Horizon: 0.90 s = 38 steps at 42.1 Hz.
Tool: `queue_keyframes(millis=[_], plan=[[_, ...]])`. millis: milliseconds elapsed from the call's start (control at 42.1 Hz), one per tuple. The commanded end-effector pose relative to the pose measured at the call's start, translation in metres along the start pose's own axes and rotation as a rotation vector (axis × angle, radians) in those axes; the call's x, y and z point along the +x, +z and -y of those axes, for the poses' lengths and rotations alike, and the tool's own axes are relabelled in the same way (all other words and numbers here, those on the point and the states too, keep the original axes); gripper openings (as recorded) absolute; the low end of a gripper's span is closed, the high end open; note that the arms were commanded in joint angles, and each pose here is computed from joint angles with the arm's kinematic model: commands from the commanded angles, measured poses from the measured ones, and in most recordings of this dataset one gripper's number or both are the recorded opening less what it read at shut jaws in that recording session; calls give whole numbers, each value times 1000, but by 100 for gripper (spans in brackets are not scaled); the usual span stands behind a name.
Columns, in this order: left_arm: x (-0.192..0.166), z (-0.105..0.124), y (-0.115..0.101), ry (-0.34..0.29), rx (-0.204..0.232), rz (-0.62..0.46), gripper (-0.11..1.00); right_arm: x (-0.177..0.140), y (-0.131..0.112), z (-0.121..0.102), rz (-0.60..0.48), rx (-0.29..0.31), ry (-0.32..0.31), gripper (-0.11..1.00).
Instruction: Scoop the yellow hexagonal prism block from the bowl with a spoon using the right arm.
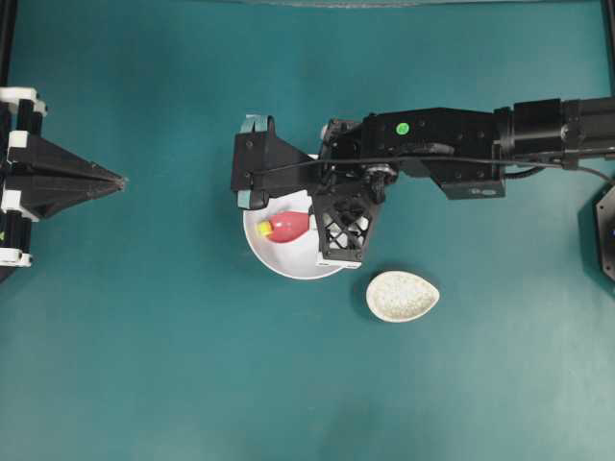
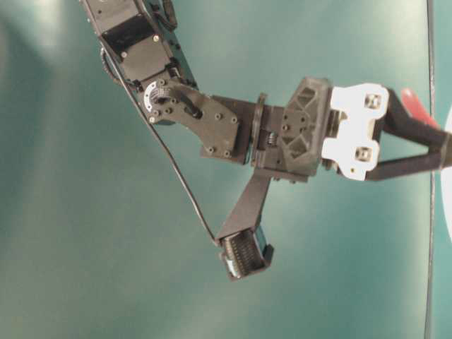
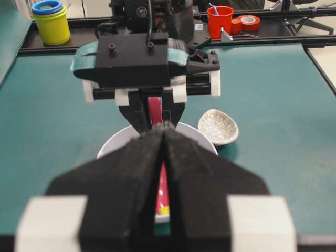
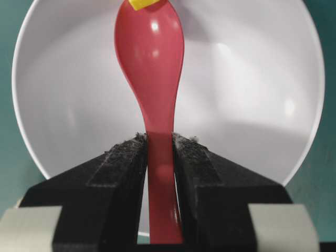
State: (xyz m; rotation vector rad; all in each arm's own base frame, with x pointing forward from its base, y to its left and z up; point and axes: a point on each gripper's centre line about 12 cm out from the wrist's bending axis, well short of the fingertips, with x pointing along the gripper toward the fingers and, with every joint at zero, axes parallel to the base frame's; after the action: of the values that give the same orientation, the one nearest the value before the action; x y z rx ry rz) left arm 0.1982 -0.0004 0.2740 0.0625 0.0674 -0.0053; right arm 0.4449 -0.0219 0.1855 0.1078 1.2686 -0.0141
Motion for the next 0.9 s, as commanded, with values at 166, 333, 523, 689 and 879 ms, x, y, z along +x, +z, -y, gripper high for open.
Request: queue_keyframes(millis=[166, 333, 523, 689, 879], plan=[[1, -1, 6, 2, 4, 26, 0, -16, 13, -4, 77, 4, 15, 23], [2, -1, 6, 2, 3, 26, 0, -17, 16, -5, 97, 10, 21, 23], [2, -1, 6, 2, 3, 26, 0, -18, 19, -5, 118, 10, 20, 23], [2, -1, 6, 2, 3, 26, 0, -19, 21, -5, 133, 11, 20, 23], [2, -1, 7, 2, 3, 29, 0, -24, 23, -5, 155, 11, 20, 23]])
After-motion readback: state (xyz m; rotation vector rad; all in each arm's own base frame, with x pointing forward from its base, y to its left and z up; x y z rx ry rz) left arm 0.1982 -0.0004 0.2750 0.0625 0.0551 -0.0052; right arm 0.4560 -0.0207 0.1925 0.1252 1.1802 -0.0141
